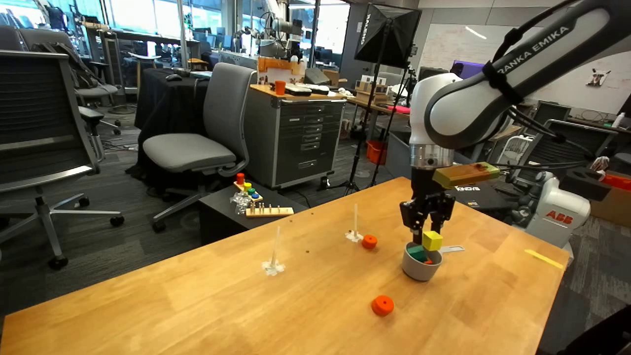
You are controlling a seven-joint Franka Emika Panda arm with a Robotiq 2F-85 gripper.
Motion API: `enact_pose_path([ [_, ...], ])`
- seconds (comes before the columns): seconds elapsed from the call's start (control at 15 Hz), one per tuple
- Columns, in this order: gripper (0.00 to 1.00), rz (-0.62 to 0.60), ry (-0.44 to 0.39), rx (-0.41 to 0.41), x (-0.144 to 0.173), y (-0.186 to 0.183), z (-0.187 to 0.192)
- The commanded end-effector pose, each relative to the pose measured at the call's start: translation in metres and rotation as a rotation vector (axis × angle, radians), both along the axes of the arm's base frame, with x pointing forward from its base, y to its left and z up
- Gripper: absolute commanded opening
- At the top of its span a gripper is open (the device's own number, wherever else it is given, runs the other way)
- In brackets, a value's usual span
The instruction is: Put the blocks in the cup
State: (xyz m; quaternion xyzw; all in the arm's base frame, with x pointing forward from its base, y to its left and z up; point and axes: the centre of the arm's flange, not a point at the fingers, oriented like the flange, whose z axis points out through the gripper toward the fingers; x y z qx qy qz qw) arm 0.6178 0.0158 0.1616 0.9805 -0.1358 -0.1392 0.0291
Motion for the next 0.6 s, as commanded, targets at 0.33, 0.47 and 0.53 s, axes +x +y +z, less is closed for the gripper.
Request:
enact_pose_path([
  [0.33, 1.0, -0.047, 0.003, 0.014, 0.01, -0.002, -0.006],
  [0.47, 1.0, -0.034, 0.007, 0.026, 0.004, 0.003, 0.0],
  [0.53, 1.0, -0.038, 0.003, 0.027, 0.0, 0.007, 0.005],
])
